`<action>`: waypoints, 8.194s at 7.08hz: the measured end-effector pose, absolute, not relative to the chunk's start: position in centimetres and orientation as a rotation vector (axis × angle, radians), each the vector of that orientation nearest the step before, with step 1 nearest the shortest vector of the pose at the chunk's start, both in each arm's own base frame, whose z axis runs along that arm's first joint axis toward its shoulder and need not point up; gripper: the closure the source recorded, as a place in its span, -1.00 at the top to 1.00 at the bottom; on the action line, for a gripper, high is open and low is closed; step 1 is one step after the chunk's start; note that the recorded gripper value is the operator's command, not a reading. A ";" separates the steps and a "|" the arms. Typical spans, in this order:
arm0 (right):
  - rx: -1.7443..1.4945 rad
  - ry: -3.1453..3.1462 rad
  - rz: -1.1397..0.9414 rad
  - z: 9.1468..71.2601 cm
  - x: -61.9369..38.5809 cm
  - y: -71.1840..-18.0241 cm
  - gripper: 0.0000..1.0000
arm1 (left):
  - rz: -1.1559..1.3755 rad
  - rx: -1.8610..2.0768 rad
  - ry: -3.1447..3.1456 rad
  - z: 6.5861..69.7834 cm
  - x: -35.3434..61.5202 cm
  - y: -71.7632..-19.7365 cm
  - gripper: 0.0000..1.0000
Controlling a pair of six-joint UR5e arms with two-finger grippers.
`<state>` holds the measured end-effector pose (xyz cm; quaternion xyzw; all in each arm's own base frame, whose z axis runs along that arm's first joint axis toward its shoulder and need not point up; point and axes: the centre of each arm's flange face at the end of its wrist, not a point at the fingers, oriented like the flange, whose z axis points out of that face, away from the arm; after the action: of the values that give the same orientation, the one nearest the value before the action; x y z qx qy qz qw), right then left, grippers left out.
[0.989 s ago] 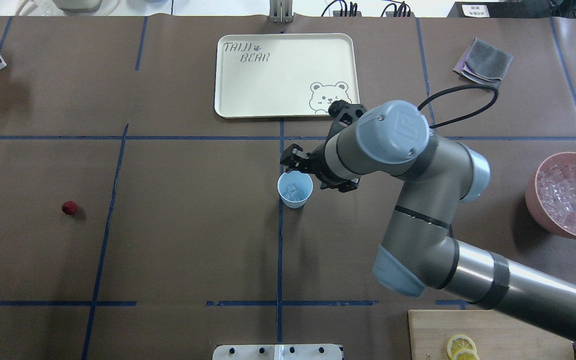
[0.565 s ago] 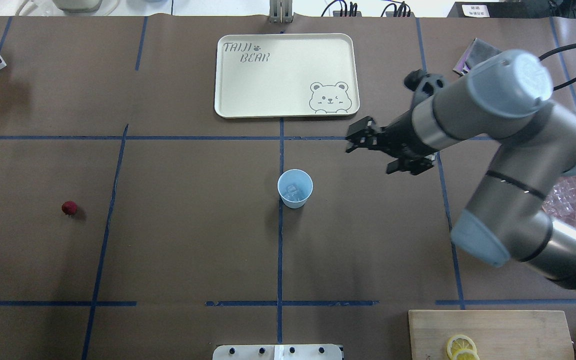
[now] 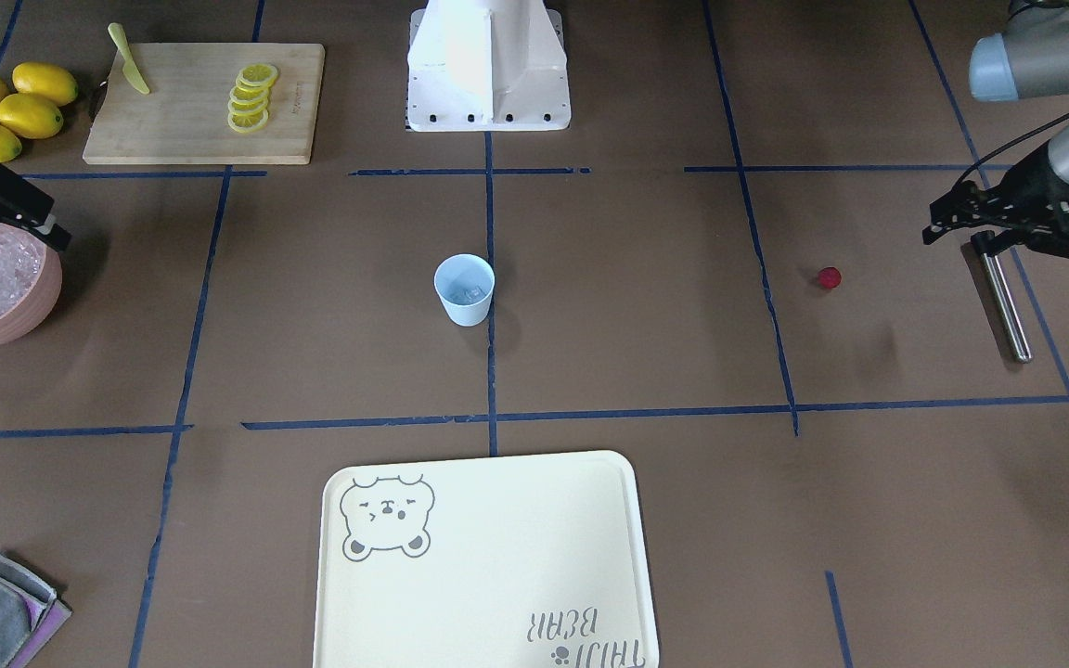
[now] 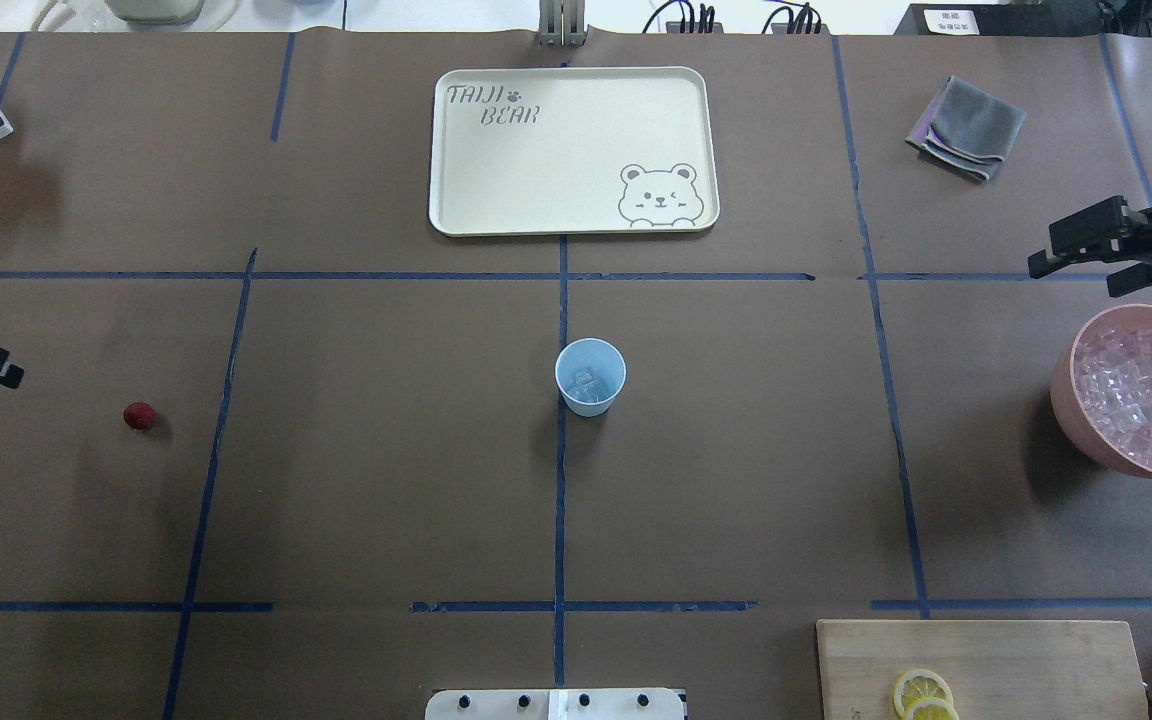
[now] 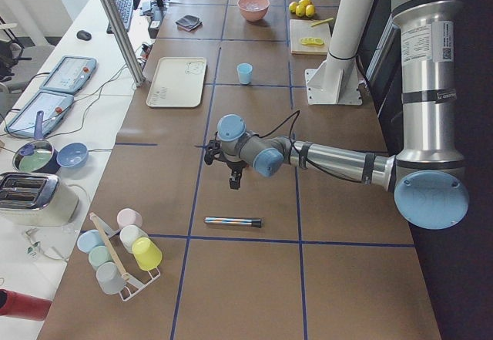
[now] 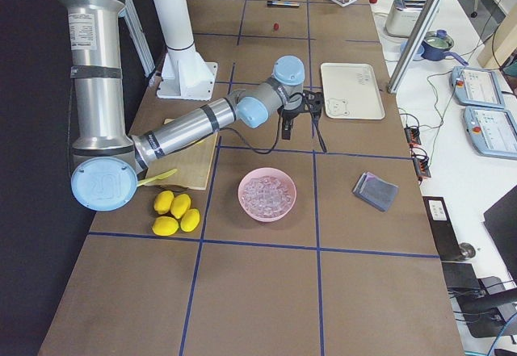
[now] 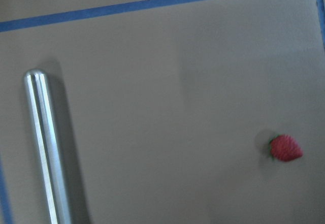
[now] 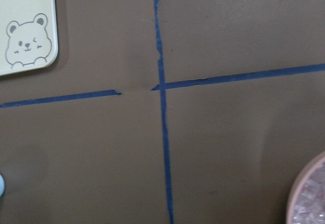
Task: Mash ice and strawberries in cup
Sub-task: 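Move the left gripper down over the red strawberry, then close the left gripper on the red strawberry and lift it, then carry the strawberry over the blue cup and open the left gripper, then withdraw the left gripper from the cup toward the robot, then move the left gripper off the table edge and grasp the metal pestle rod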
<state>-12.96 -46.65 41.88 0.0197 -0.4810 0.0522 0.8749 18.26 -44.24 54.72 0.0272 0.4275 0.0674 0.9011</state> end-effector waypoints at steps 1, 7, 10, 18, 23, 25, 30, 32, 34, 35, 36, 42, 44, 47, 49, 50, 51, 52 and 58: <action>0.049 -0.978 0.079 42.7 -11.9 -46.8 1.00 | 0.109 0.067 0.847 53.2 22.1 -44.0 1.00; 0.056 -0.952 0.043 43.3 -11.9 -46.8 1.00 | 0.079 0.083 0.754 51.6 32.5 -40.8 0.99; 0.055 -0.951 0.044 43.3 -11.9 -46.9 1.00 | 0.081 0.083 0.745 52.0 32.9 -40.7 0.98; 0.053 -0.951 0.046 43.4 -11.8 -46.7 1.00 | 0.069 0.110 0.725 52.4 33.1 -41.3 0.36; 0.052 -0.951 0.046 43.5 -11.8 -46.7 1.00 | 0.069 0.117 0.737 51.7 33.1 -41.3 -1.00; 0.053 -0.952 0.045 43.4 -11.8 -46.7 1.00 | 0.035 0.148 0.812 46.9 34.1 -42.1 -1.00; 0.048 -0.950 0.046 43.7 -12.1 -47.2 1.00 | -0.177 0.058 1.197 21.2 49.7 -41.3 -1.00; 0.047 -0.949 0.047 43.8 -12.1 -47.1 1.00 | -0.209 0.128 1.323 17.8 51.7 -40.8 -0.98; 0.044 -0.948 0.048 44.0 -12.0 -47.0 1.00 | -0.215 0.172 1.374 17.6 54.2 -40.5 -0.90; 0.043 -0.947 0.049 44.1 -12.0 -46.9 1.00 | -0.216 0.182 1.381 17.5 54.9 -40.5 -0.64; 0.042 -0.947 0.049 44.1 -12.0 -46.9 1.00 | -0.221 0.194 1.384 17.4 55.1 -40.5 0.07; 0.042 -0.950 0.047 44.1 -12.1 -47.0 1.00 | -0.239 0.245 1.410 18.9 55.0 -41.2 0.82; 0.038 -0.948 0.049 44.3 -12.0 -46.9 1.00 | -0.235 0.243 1.423 21.6 49.5 -41.0 0.79; 0.029 -0.943 0.055 45.0 -11.8 -46.6 1.00 | -0.111 0.197 1.292 34.1 32.3 -44.7 0.79; 0.028 -0.940 0.057 45.1 -11.7 -46.5 1.00 | 0.009 0.244 1.161 44.9 19.9 -47.0 0.78; 0.028 -0.940 0.057 45.1 -11.7 -46.5 1.00 | 0.050 0.253 1.104 51.0 14.6 -48.3 0.77; 0.029 -0.940 0.057 45.1 -11.7 -46.4 1.00 | 0.073 0.231 1.046 56.7 11.0 -49.2 0.77; 0.029 -0.940 0.057 45.1 -11.7 -46.3 1.00 | 0.090 0.165 0.992 60.6 9.4 -49.9 0.71; 0.032 -0.942 0.055 45.1 -11.5 -45.8 1.00 | 0.138 -0.121 0.806 69.3 10.2 -53.9 0.66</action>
<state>-11.46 -45.76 45.11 0.0153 -0.4536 0.0266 0.8907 10.24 -53.87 69.34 -0.0589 0.3915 0.0668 0.9158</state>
